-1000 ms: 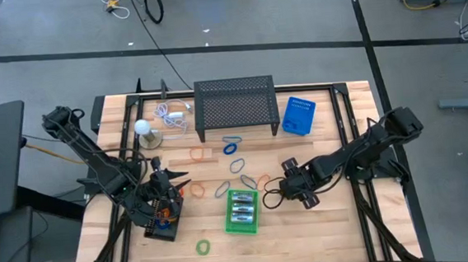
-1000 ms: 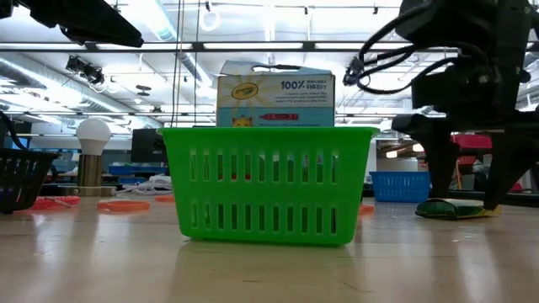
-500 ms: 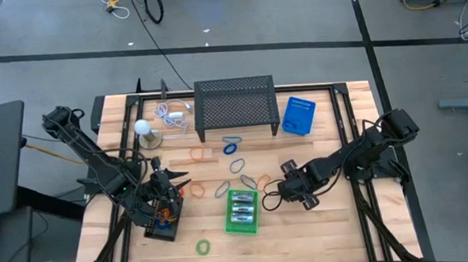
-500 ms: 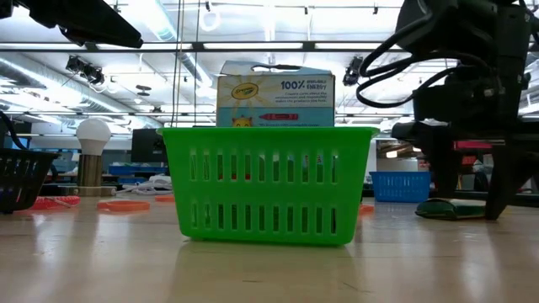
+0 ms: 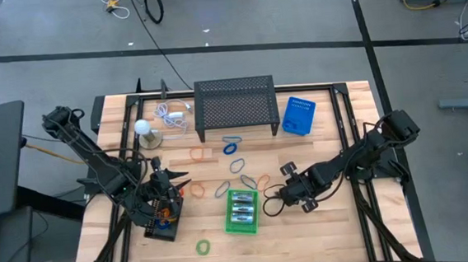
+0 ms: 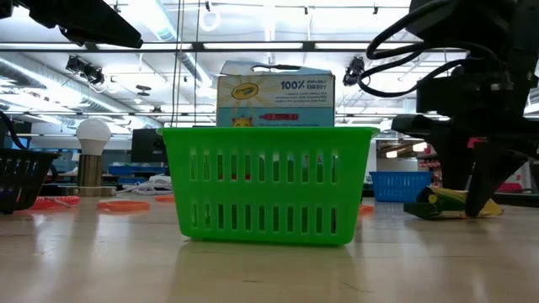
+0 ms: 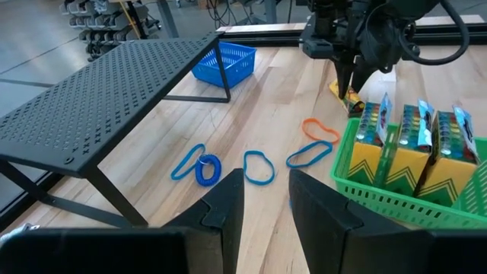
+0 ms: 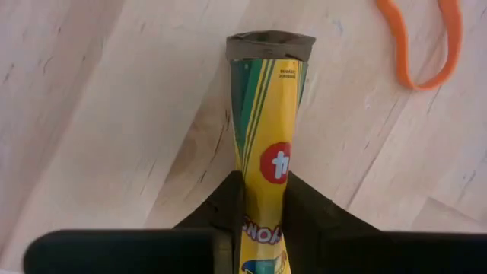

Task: Pick & Place Office Desk Supplies
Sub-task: Put the crayon box into the green bin

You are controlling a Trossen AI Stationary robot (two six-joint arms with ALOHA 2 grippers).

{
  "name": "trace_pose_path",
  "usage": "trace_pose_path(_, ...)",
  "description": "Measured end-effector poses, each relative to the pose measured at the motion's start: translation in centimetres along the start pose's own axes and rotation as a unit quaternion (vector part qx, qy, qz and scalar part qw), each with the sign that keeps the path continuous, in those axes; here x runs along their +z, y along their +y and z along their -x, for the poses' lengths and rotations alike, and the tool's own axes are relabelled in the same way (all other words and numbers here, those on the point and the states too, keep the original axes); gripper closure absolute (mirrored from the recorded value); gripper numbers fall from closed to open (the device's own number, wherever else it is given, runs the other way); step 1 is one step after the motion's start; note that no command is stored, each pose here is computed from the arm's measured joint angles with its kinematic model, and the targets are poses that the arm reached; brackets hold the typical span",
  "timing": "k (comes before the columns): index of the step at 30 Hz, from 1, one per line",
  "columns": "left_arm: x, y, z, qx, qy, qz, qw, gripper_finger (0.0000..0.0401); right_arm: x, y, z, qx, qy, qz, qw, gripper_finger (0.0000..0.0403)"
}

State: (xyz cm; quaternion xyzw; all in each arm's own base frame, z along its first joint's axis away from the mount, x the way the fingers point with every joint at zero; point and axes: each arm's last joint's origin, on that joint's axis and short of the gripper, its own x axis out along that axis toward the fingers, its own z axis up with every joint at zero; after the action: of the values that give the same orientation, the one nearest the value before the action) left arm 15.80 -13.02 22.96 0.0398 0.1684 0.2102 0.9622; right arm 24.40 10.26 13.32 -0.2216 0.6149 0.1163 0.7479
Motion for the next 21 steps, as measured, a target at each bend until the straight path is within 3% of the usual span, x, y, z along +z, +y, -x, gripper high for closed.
trace_pose_path(5,-0.01,0.0,0.0,0.0,0.0,0.0,1.0,0.0286,-0.09,0.02,-0.02,0.002,0.004,-0.006,1.0,0.0323)
trace_pose_path(21,-0.01,0.0,0.0,-0.001,0.001,0.0,1.0,0.0286,-0.04,0.04,0.18,0.003,-0.004,-0.019,1.0,0.034)
